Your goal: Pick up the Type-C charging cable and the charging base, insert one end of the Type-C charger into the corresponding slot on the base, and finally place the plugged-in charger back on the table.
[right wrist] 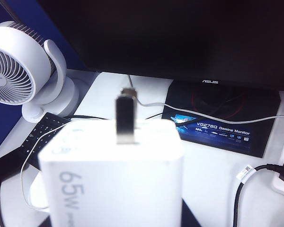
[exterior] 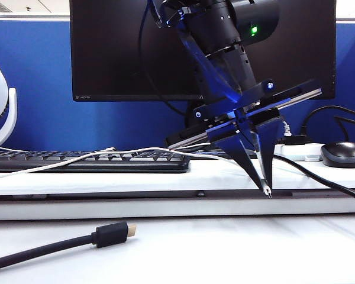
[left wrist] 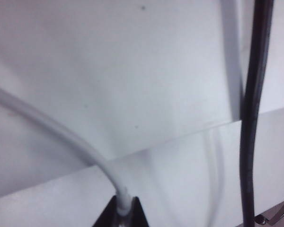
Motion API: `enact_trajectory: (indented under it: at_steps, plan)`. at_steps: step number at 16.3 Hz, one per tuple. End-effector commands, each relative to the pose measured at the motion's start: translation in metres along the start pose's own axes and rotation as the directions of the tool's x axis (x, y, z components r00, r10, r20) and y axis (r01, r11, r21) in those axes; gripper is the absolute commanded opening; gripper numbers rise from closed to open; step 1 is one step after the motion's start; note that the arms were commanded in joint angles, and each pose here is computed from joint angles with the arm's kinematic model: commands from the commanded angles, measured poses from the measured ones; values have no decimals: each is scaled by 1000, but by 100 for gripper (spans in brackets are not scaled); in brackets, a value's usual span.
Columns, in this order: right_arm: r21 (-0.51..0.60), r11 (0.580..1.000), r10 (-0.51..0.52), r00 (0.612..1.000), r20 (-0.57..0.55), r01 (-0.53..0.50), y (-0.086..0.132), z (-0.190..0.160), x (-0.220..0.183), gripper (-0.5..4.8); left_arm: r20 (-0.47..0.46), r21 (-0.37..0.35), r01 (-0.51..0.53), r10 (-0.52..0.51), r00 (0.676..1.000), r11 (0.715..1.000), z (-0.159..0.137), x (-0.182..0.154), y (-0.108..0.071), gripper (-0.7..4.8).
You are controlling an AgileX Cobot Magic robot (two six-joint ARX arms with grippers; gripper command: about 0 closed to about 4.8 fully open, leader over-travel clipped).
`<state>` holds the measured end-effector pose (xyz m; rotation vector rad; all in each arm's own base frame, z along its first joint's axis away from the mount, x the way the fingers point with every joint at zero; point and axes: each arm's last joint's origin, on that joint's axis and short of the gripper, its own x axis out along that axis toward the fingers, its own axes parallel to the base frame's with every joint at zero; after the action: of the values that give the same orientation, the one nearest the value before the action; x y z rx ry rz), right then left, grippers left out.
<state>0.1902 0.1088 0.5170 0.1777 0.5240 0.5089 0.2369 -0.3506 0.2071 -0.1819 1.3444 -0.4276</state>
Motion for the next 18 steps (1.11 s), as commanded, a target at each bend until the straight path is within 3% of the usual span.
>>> enact_trajectory:
  at_steps: [1, 7, 10, 13, 14, 16, 18]
  plan:
    - [-5, 1000, 14, 999, 42, -14, 2, 3, -5, -6, 6, 14, 12, -12, 1000, 1000, 0, -3, -2, -6]
    - [-5, 999, -39, 997, 66, 39, 0, 4, -10, -6, 98, 73, 134, -140, 985, 988, 6, -47, -11, -6]
    - [0, 996, -87, 990, 107, 88, -1, 5, -16, -6, 252, 127, 251, -275, 928, 960, 12, -97, -19, -6]
    - [4, 997, -75, 986, 146, 75, 1, 8, -19, -6, 415, 219, 329, -393, 821, 919, 18, -144, -23, -6]
    - [10, 997, -80, 984, 162, 79, 1, 9, -21, -6, 470, 265, 361, -447, 761, 894, 21, -163, -23, -6]
    - [21, 992, -127, 973, 194, 126, 0, 10, -26, -6, 542, 304, 385, -491, 682, 871, 22, -187, -23, -6]
    - [31, 988, -156, 960, 233, 153, -1, 11, -32, -6, 613, 324, 372, -493, 618, 870, 23, -208, -18, -6]
